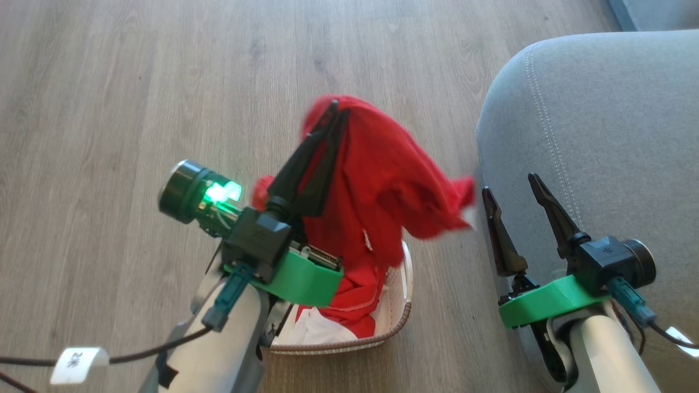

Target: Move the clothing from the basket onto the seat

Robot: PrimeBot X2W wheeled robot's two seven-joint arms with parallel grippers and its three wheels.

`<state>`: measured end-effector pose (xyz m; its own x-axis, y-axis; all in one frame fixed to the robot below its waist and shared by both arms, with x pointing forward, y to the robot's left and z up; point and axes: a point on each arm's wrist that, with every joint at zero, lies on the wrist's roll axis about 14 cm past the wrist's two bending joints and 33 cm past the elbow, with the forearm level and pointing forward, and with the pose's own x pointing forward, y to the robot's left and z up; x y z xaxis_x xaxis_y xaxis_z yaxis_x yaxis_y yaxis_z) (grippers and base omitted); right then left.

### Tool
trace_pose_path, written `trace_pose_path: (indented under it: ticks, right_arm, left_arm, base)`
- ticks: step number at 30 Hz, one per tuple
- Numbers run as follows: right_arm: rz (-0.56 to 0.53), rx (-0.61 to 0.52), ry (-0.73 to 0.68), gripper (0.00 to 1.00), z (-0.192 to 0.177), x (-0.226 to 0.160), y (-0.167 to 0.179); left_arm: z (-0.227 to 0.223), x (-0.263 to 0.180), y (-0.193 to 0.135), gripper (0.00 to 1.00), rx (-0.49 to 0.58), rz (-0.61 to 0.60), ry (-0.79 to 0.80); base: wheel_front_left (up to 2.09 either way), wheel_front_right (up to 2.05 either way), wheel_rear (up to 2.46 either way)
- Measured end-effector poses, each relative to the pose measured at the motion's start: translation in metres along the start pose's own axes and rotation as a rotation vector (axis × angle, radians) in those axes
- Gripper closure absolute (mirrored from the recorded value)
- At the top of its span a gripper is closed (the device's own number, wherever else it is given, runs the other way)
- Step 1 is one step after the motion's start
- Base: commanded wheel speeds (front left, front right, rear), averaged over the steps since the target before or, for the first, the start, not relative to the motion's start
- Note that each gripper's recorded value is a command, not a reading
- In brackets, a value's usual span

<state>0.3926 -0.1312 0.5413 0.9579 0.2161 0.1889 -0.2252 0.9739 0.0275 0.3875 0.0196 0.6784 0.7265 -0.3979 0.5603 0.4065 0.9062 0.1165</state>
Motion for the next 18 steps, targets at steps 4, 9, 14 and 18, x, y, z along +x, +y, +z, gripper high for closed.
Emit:
trace_pose_path:
  ticks: [4, 9, 14, 18]
  right_arm:
    - [-0.001, 0.012, -0.008, 0.0, 0.002, 0.0, 0.0]
    - [-0.005, 0.011, -0.007, 0.0, 0.002, 0.0, -0.001]
    - [0.019, 0.05, -0.032, 0.0, 0.009, 0.001, 0.007]
    - [0.103, 0.038, -0.043, 0.0, 0.015, -0.001, 0.022]
  left_arm:
    - [-0.003, 0.0, -0.003, 1.0, -0.001, -0.012, 0.007]
    - [-0.004, 0.0, -0.006, 1.0, -0.008, -0.024, 0.008]
    - [-0.008, 0.0, -0.008, 1.0, -0.013, -0.037, 0.02]
    - [-0.016, -0.001, -0.009, 1.0, -0.015, -0.042, 0.044]
  base:
    - [0.0, 0.0, 0.0]
    - [0.0, 0.0, 0.0]
    - [0.0, 0.0, 0.0]
    - [0.0, 0.0, 0.0]
